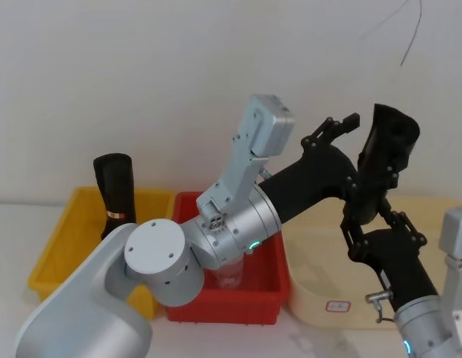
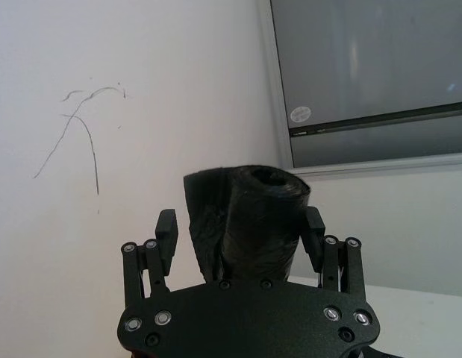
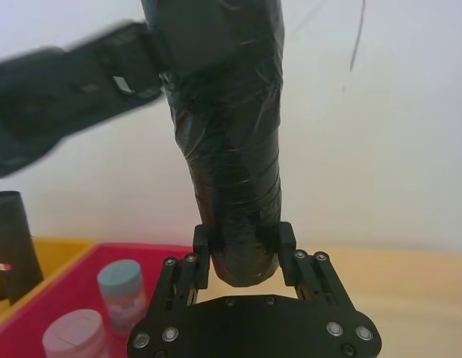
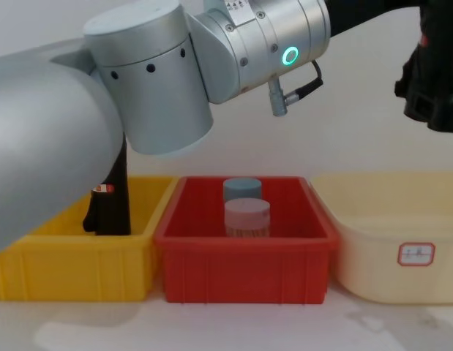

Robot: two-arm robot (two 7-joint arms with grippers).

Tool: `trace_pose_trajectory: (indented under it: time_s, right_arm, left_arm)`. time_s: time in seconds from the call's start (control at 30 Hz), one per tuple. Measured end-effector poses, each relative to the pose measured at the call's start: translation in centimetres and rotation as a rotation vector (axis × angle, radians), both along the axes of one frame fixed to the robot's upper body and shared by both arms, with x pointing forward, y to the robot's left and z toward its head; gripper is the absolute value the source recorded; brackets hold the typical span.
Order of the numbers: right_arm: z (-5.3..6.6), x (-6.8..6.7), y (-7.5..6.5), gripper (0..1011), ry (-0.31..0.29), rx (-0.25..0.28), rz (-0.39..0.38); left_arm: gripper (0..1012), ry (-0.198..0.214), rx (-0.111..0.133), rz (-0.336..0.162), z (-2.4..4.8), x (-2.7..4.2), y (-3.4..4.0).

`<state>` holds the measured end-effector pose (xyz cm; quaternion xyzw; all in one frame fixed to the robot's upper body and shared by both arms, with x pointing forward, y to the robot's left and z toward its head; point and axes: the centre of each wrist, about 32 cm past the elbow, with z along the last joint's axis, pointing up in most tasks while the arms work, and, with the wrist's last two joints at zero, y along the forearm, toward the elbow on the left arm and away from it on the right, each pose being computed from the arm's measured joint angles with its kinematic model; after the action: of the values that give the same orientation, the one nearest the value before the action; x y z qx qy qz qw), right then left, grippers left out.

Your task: Pick up the garbage bag with the one hand and transfer it to the other hand.

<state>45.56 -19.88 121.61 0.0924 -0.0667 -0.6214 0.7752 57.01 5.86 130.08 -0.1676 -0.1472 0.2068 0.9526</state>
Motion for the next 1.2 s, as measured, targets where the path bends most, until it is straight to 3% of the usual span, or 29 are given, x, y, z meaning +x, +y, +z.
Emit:
trace_pose_trajectory:
  time_s: [0.3, 0.57, 1.0, 1.2]
  right_arm:
    - [0.2, 1.1, -0.5, 521, 0.087, 0.019, -0.054]
    - [0.3, 3.0, -1.3, 552, 0.188, 0.034, -0.150]
    - [-0.6, 5.1, -2.4, 946, 0.298, 0.003, -0.267]
    - [-0.7, 5.4, -2.6, 1001, 0.321, -0.018, -0.271]
  left_arm:
    - [1001, 0.000, 0.000, 0.000, 0.00, 0.00, 0.00]
    - [1002, 0.000, 0.000, 0.000, 0.00, 0.00, 0.00]
    - [1001, 0.000, 0.000, 0.000, 0.00, 0.00, 0.00]
    - [1002, 0.000, 0.000, 0.000, 0.00, 0.00, 0.00]
